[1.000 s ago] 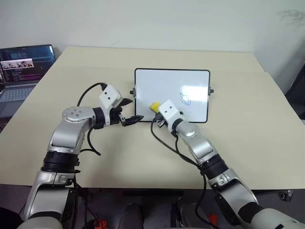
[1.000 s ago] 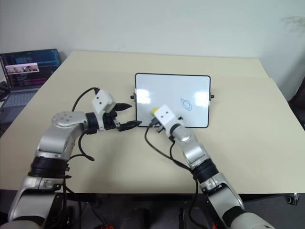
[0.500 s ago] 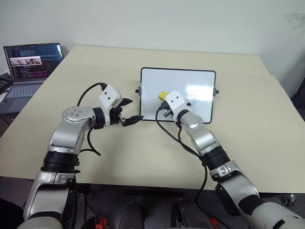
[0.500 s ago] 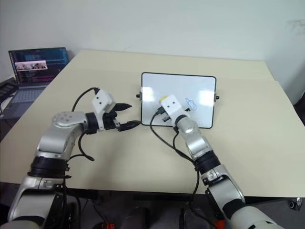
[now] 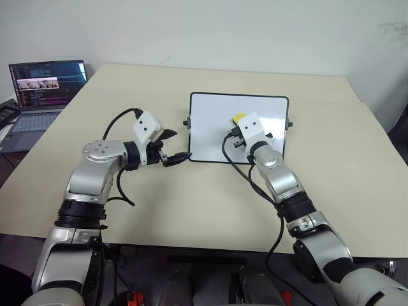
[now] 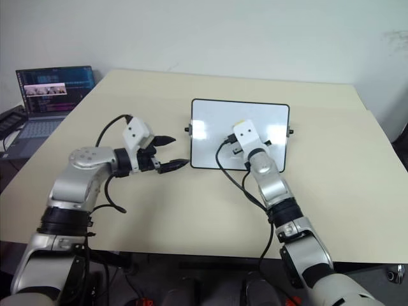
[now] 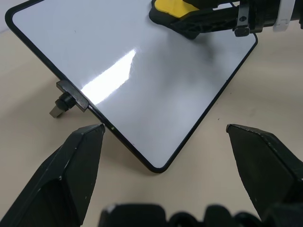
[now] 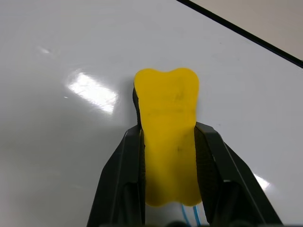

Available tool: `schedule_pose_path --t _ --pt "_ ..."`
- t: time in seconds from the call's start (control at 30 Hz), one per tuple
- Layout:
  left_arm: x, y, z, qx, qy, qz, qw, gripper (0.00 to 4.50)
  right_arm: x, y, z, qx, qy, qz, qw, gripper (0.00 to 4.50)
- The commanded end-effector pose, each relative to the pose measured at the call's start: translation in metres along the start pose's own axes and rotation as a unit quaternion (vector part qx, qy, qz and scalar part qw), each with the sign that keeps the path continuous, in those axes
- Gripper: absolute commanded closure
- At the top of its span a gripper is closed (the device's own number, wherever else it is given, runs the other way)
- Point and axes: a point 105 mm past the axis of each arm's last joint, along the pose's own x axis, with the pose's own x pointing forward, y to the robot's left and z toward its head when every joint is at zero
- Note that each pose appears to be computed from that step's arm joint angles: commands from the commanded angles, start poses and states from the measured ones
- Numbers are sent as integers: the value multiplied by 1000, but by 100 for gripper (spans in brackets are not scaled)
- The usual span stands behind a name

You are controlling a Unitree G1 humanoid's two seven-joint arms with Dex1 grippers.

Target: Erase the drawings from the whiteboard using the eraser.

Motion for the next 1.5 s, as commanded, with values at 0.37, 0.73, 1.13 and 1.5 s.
schedule_pose_path --t 0.37,0.73,1.13,1.5 --pt "-10 2 29 22 -40 -20 999 0 -54 -43 59 94 -121 79 985 346" --pt "-7 7 34 30 -39 -21 999 0 -66 -112 42 46 -99 -8 994 346" --pt "-20 9 30 36 -28 -5 999 0 -103 -129 7 -43 -24 96 994 347" --pt "-22 9 26 35 -24 0 999 0 -102 -131 10 -52 -25 99 993 348"
